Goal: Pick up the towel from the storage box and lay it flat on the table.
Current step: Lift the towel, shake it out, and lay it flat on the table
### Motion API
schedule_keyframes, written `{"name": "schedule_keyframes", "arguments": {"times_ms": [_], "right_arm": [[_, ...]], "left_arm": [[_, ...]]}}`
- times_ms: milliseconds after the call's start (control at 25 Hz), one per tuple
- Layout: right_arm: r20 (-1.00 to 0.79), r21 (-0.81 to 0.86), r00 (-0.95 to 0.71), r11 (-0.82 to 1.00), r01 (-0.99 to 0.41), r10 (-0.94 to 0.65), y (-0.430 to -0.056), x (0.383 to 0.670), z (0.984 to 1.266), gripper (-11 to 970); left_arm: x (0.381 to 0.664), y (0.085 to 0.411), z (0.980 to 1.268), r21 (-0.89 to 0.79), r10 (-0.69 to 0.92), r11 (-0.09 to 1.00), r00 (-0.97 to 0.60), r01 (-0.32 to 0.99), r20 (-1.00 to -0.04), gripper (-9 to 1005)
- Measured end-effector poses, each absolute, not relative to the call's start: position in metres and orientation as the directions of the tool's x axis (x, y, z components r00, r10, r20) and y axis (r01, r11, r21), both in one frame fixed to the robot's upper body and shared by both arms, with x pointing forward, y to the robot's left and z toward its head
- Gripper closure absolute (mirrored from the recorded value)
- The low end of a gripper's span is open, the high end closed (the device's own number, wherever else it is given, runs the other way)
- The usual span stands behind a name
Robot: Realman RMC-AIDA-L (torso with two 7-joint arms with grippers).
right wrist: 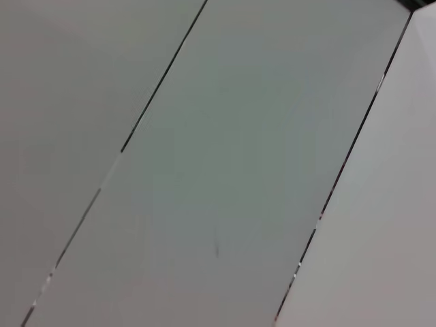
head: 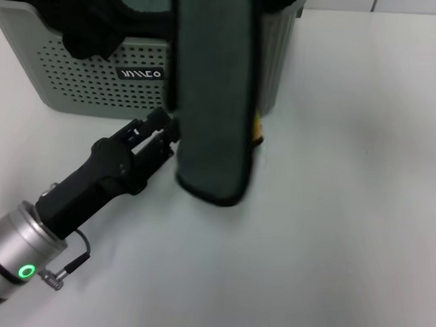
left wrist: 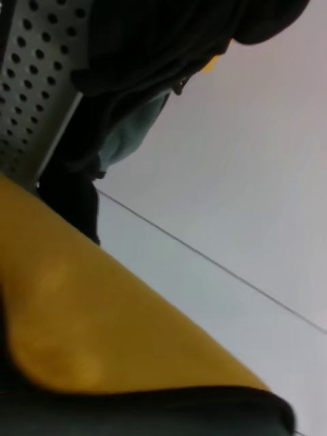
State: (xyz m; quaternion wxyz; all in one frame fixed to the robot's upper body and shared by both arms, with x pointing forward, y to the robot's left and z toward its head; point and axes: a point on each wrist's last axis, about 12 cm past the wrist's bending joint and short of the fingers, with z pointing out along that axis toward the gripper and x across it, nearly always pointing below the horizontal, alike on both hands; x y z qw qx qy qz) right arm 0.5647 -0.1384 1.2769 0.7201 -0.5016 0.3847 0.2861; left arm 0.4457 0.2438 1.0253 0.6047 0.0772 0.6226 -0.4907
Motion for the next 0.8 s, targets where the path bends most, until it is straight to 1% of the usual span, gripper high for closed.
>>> {"name": "schedule_keyframes", "arguments": {"times_ms": [200,560,800], "right_arm": [[-0.853,-0.493,0.522,0.319,-0.809,0.005,-0.135,0.564,1.277,957],[-0.867,-0.475,0.497,0.317,-0.821,-0.013,-0.139,0.564,1.271,957],[-0.868,-0.477,0.496,0.307,-0.824,-0.016,-0.138,0.563,1.271,957]], "left_arm": [[0.447,0.245,1.022,-0.479,-0.465,0.558,-0.223,0.678,-0.857,508],[0.437,0.257,1.023,-0.414,-0.467,0.659,-0.09,0.627,-0.88,311],[0.442,0.256,1.023,-0.371,-0.429,0.686,-0.064,0.626,-0.901,311]]}}
